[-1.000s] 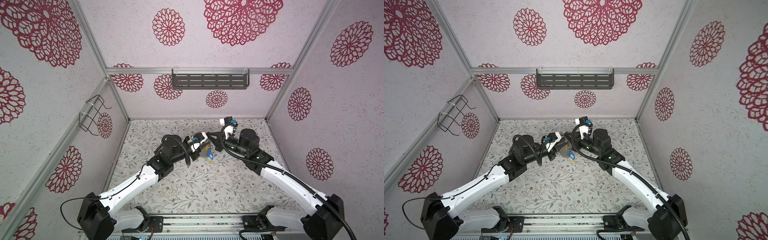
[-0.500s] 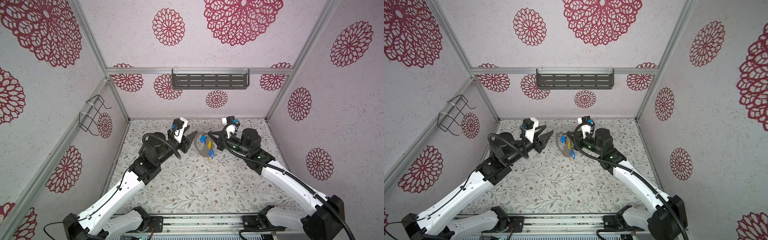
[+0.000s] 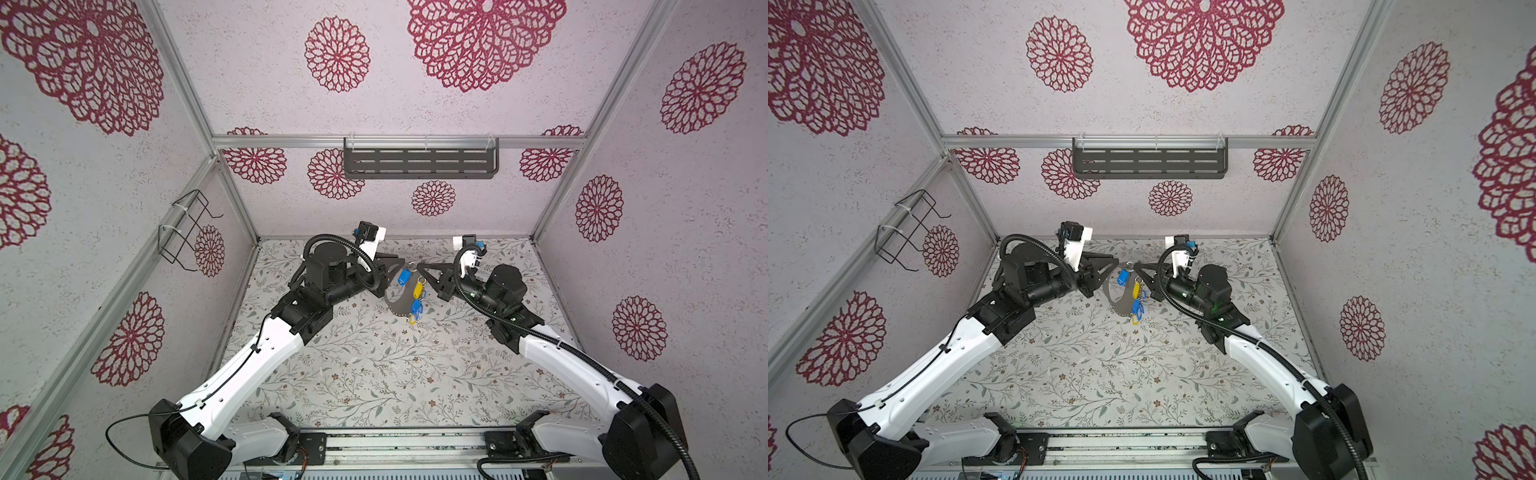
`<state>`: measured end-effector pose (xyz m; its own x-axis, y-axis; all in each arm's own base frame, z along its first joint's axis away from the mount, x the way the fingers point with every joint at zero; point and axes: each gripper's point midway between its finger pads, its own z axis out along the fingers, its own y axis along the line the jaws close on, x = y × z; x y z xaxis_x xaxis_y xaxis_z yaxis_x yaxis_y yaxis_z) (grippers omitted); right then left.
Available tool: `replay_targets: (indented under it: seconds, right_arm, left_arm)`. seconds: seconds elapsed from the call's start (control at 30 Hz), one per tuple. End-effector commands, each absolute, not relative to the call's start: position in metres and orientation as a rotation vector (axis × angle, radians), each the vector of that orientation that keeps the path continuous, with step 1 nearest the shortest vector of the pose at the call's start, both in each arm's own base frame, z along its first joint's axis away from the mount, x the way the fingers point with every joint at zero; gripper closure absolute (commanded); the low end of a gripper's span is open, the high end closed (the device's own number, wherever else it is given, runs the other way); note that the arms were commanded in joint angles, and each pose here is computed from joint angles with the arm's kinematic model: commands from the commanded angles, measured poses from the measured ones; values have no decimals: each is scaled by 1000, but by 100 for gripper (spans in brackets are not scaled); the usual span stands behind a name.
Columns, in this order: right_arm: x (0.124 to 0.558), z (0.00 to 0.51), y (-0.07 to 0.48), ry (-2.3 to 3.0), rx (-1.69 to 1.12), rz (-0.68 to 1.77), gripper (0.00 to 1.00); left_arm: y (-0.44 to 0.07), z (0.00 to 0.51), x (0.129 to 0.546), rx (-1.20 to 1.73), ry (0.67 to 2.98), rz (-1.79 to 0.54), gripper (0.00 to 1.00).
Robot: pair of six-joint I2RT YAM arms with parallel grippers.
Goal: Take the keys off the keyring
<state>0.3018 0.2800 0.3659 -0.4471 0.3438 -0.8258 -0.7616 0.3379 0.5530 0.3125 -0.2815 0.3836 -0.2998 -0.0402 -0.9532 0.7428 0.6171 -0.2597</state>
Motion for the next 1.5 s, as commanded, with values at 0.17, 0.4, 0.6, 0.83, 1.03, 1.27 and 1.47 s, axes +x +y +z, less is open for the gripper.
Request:
replay_targets:
  seconds: [0.17,0.4,0.6,0.83,1.03,1.27,1.47]
  right_arm:
    - [288,413,280,1394,-438,1448,100]
    - [285,412,281,1407,-464,1438,100]
    - [284,410,284,1416,-488,1439,100]
    - [283,405,286,1431,-505,1437,100]
    - [284,399,287,1457,-517,1418,100]
    - [297,373,283,1593,-513,1267,100]
    - [300,366,256,1731,-638,975,71]
  left_arm:
    - [-294,378,313,615,1719,-941,72]
    - [-299,376,317,616,1725,-963,77]
    - [-302,373,320,610,1734,-973,83]
    - [-301,378,320,606,1718,-980,86]
    - [-303,373,320,610,1736,-987,100]
    - [-297,361,319,659,1803,-902,100]
    - [-284,358,311,855,1868,-707,100]
